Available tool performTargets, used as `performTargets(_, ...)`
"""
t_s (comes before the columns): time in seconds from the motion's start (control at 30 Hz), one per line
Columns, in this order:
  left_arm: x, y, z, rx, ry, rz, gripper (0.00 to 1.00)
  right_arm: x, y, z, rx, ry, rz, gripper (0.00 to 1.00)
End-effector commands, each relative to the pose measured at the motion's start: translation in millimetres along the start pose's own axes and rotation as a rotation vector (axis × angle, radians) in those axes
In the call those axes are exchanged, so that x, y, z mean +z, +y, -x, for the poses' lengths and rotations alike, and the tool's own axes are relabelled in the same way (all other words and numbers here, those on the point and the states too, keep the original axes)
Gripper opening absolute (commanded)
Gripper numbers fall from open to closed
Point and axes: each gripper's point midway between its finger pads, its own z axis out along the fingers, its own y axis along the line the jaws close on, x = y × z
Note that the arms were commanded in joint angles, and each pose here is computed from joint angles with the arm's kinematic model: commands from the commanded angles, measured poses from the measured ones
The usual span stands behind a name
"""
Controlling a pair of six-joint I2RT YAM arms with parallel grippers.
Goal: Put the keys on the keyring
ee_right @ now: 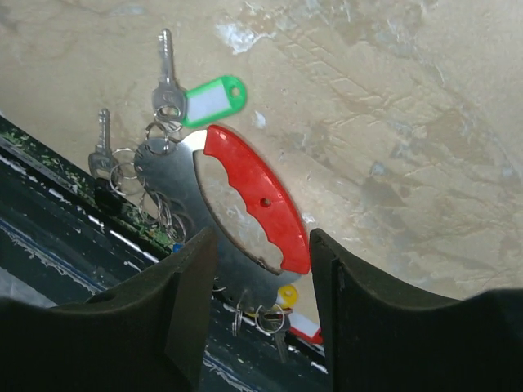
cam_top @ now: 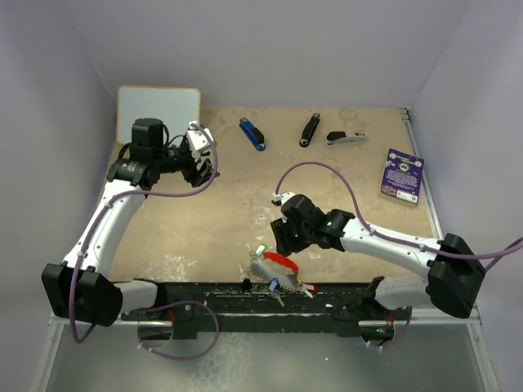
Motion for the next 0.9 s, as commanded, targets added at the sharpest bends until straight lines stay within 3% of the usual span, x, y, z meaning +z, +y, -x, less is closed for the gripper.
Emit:
performTargets(0.0, -10, 3, 5, 0.064, -0.007, 0.041, 0.7, -4, 1, -1, 0.032, 0.026, -0.047, 0.54)
performTargets(0.13, -11, 3, 2, 0.077, -0.005, 0.06, 0.73, 12, 5, -14, -0.015, 0.088, -0.089, 0.59)
performTargets(0.2, -11, 4, -3, 0.076, -0.001, 0.071, 0.8, 21, 10, -16, -0.036, 0.101, -0.1, 0.62)
performTargets(0.5, -10, 7, -4, 0.072, -0.01, 0.098, 0.96, 47, 0, -20, -0.039, 0.166, -0.214, 0.63)
performTargets(0.87, -8, 8, -4, 0.074, -0.015, 0.094, 0.97, 59, -48, -12, 0.081, 0.18, -0.361, 0.59)
